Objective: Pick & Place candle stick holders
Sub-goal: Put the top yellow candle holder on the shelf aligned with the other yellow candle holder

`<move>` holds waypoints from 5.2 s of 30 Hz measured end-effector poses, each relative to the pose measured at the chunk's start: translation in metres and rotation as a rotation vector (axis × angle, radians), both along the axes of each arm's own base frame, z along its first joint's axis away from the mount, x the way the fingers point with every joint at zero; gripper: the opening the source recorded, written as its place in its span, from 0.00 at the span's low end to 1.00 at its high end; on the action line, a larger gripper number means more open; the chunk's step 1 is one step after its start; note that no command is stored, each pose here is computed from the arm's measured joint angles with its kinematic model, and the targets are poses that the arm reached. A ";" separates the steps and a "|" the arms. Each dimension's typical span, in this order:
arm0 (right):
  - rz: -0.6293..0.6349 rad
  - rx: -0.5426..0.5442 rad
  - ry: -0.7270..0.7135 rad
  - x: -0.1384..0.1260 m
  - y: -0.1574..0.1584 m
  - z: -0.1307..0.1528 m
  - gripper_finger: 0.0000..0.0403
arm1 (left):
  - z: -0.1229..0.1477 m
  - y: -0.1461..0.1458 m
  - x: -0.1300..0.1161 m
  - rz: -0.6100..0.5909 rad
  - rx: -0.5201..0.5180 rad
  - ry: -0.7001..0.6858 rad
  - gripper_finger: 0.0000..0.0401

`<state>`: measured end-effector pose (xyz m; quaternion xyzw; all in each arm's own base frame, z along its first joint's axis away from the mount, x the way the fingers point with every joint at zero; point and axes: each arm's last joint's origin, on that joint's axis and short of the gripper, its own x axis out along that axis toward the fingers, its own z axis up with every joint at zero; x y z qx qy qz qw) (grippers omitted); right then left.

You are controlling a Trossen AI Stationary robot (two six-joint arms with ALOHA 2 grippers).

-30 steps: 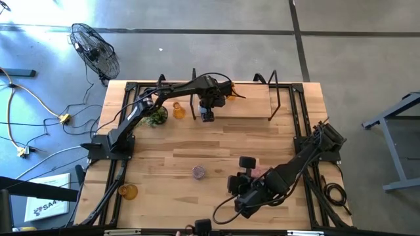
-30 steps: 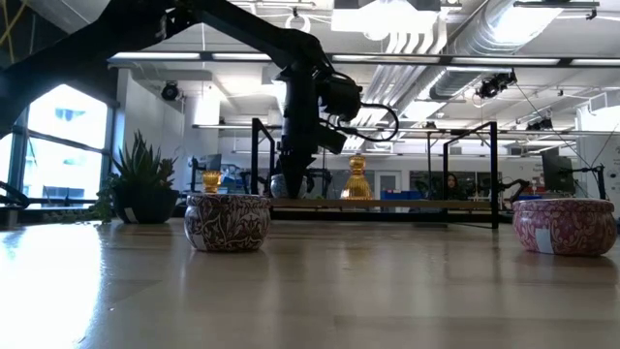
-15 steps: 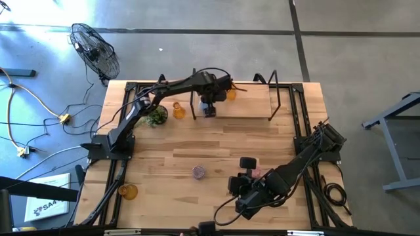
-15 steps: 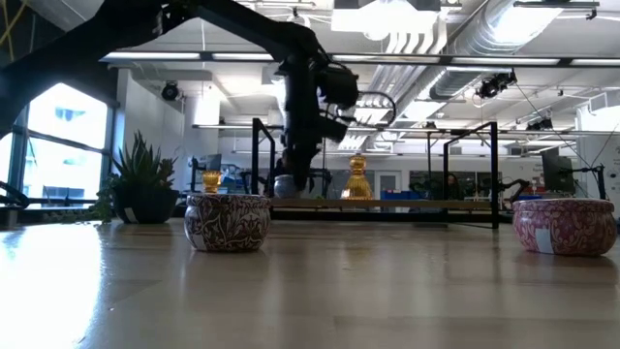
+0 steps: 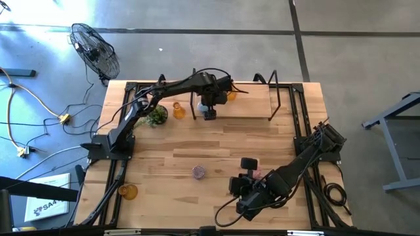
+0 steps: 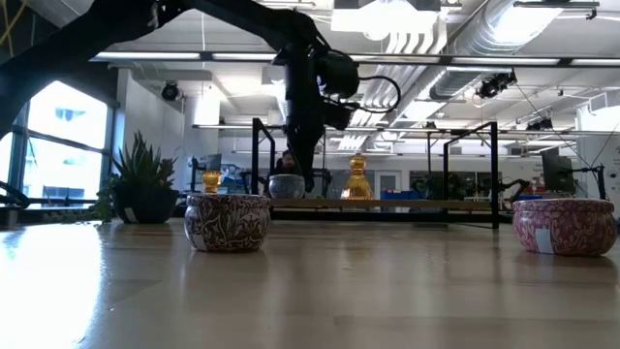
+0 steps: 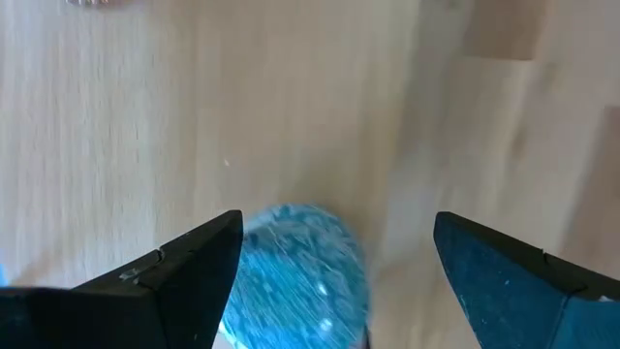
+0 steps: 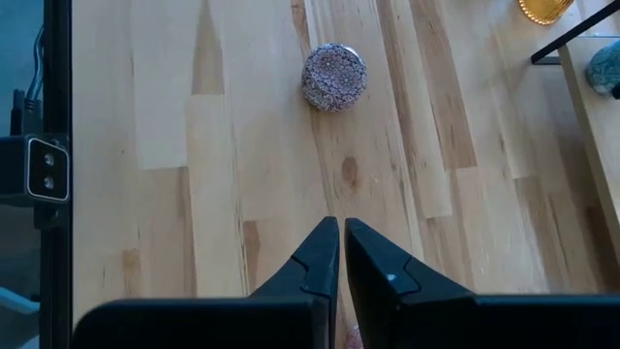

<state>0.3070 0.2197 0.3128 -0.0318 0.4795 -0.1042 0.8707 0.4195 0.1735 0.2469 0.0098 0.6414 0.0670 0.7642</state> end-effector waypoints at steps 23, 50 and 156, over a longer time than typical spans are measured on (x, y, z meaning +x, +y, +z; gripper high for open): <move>0.019 -0.070 -0.068 -0.021 0.007 0.015 0.04 | 0.164 -0.062 -0.094 -0.062 0.115 -0.306 0.83; -0.026 -0.120 -0.101 -0.031 0.008 0.018 0.04 | 0.182 -0.005 -0.199 0.161 -0.015 -0.241 0.83; -0.043 -0.123 -0.122 -0.030 0.008 0.018 0.04 | -0.041 0.031 -0.155 0.287 -0.152 0.130 0.39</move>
